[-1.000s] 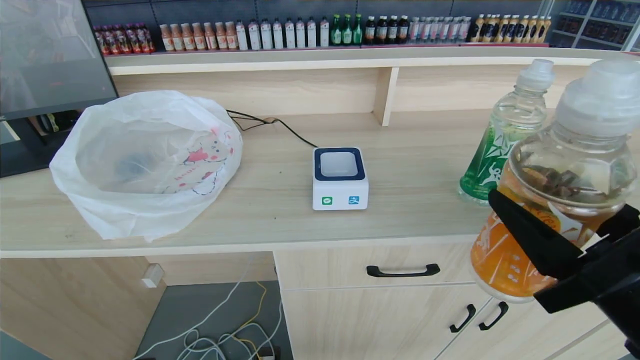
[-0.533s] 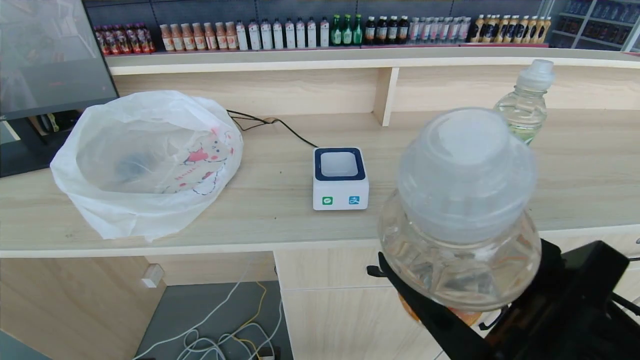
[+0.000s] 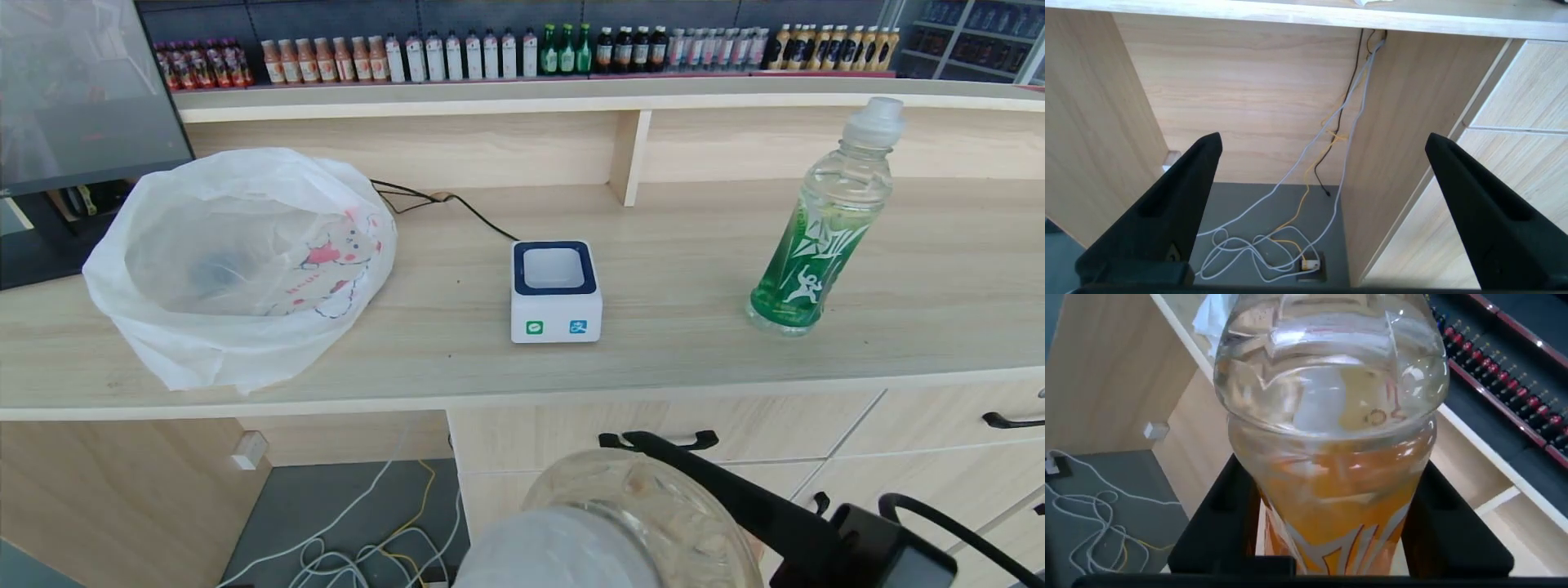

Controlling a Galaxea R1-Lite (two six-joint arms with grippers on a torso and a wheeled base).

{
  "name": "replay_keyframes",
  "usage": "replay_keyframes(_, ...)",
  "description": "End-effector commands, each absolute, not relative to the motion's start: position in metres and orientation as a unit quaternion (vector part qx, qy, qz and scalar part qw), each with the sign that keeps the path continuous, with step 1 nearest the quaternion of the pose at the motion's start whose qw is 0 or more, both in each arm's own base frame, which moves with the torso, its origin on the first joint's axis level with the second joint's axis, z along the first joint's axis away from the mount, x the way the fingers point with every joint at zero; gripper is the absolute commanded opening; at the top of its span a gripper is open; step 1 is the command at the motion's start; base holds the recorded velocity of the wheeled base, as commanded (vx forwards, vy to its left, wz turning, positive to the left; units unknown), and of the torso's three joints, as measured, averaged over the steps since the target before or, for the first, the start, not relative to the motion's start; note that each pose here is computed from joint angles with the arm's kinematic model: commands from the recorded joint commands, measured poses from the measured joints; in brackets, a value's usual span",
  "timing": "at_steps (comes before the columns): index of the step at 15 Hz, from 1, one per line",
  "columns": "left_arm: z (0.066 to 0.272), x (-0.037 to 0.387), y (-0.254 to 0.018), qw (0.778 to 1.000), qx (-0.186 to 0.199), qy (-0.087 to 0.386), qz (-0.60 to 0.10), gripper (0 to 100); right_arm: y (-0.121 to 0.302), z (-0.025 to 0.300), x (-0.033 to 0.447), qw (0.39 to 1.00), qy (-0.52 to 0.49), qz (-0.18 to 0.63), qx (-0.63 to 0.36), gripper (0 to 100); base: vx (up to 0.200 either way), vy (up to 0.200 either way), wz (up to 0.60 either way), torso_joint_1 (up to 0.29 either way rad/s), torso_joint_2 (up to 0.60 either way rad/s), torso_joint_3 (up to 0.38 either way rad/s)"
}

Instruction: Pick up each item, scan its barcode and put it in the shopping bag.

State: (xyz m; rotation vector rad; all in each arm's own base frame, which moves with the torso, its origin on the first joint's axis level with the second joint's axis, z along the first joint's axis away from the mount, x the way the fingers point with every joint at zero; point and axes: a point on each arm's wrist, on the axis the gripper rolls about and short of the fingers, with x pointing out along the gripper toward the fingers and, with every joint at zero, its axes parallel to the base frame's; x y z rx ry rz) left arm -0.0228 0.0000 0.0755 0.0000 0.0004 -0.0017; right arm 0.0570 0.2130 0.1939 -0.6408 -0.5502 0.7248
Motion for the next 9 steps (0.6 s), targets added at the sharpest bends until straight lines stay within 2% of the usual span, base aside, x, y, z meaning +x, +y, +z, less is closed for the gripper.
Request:
replay_keyframes(1, 0.0755, -0.0228, 0.0000, 1.000, 0.000, 0.000, -0.001, 100, 0.2095, 0.1897, 0.0567, 0.842, -0.269, 0.341, -0.320, 0, 0.000, 0.000, 0.00, 0.000, 0.00, 0.000)
replay_keyframes(4, 0.0755, -0.0228, 0.0000, 1.000, 0.000, 0.000, -0.001, 100, 0.2113, 0.1895, 0.0548, 0.802, -0.316, 0.363, -0.354, 0, 0.000, 0.000, 0.00, 0.000, 0.00, 0.000)
replay_keyframes(9, 0.0755, -0.0228, 0.0000, 1.000, 0.000, 0.000, 0.000, 100, 0.2118, 0.1890, 0.0562, 0.775, -0.344, 0.371, -0.378, 0, 0.000, 0.000, 0.00, 0.000, 0.00, 0.000)
